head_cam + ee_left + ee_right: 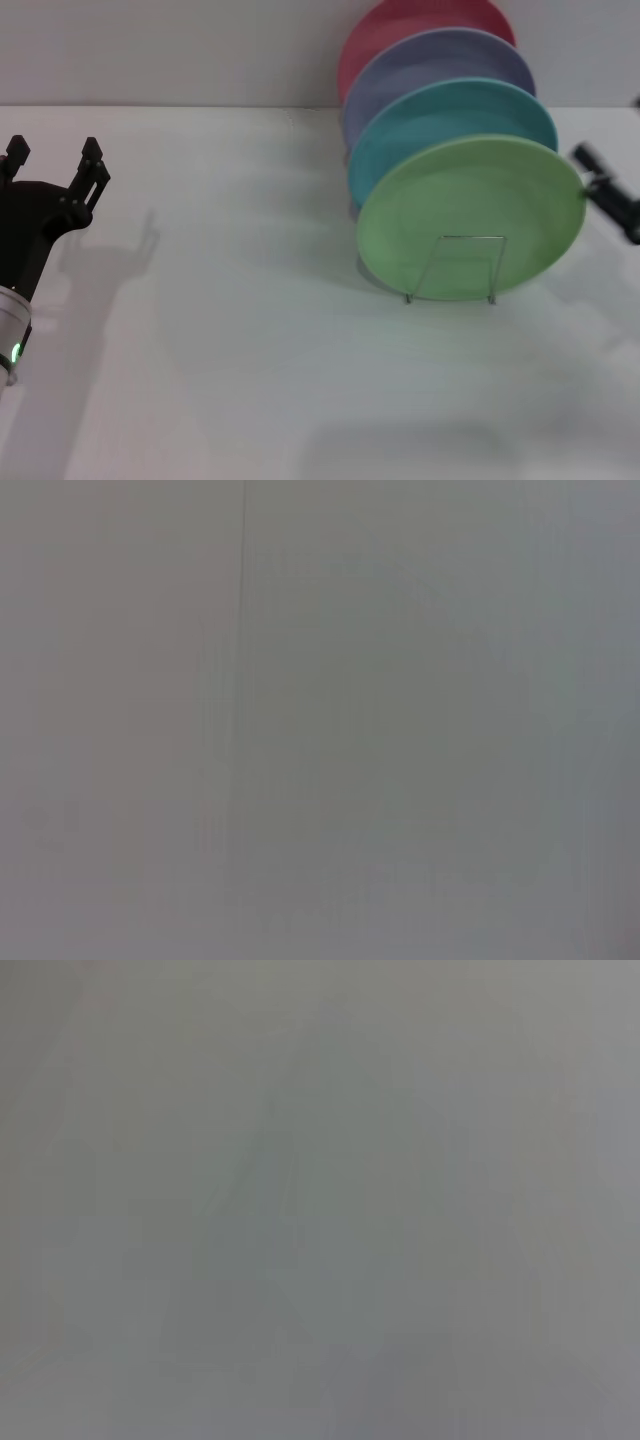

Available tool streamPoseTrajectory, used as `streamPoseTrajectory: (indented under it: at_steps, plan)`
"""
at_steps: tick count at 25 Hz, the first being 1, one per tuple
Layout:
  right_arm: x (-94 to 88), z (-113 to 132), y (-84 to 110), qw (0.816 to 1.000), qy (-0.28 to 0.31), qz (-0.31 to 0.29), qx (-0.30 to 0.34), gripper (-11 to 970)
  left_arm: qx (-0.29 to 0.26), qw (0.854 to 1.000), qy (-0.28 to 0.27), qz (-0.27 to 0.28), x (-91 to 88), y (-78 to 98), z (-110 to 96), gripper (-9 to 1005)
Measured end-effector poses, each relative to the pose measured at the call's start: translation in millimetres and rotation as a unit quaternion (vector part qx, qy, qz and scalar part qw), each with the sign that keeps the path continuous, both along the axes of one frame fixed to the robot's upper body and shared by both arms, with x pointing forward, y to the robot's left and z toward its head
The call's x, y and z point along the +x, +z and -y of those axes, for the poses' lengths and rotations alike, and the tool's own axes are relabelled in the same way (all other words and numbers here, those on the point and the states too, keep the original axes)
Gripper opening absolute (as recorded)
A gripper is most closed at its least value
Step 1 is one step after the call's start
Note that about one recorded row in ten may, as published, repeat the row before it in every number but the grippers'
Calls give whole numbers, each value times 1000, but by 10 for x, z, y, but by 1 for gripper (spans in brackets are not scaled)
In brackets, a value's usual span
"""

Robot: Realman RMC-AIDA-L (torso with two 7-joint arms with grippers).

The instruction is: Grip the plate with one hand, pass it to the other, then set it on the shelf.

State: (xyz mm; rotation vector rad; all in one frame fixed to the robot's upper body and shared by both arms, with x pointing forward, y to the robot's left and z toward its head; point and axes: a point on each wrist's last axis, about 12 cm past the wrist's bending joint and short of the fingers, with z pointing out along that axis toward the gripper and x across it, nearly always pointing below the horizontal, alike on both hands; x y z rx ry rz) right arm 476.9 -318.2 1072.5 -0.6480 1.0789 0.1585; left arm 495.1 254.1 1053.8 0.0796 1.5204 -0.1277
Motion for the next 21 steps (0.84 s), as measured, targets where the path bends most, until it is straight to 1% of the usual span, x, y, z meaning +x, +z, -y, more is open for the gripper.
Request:
streamPoseTrajectory:
  at_steps: [1, 2, 4, 7, 8, 9, 10, 13, 15, 21]
  plan:
    - [-94, 110, 20, 998, -43, 20, 45, 714, 1, 1000, 0, 0, -4, -7, -4, 788]
    - [-94, 110, 20, 998, -43, 20, 45, 716, 2, 1000, 1, 0, -10, -15, -11, 788]
    - [-191, 257, 16, 988, -108, 36, 103, 721, 5, 1000, 4, 3, -38, -47, -36, 788]
    - [-328, 534, -42, 957, -222, 40, 185, 723, 10, 1000, 8, 14, -93, -99, -75, 788]
    - [-363, 601, -64, 948, -245, 36, 202, 723, 10, 1000, 9, 15, -100, -107, -82, 788]
    - [-429, 700, -109, 934, -274, 23, 230, 723, 9, 1000, 10, 17, -119, -135, -107, 788]
    - [-429, 700, -109, 934, -274, 23, 230, 723, 7, 1000, 10, 16, -128, -160, -127, 788]
    - [-501, 779, -158, 918, -300, 14, 257, 722, -3, 1000, 9, 18, -130, -203, -170, 788]
    - [-513, 785, -178, 914, -308, 13, 263, 722, -6, 1000, 7, 18, -130, -249, -216, 788]
    - [-490, 770, -205, 911, -312, 5, 269, 722, 14, 1000, 0, 20, -128, -321, -293, 788]
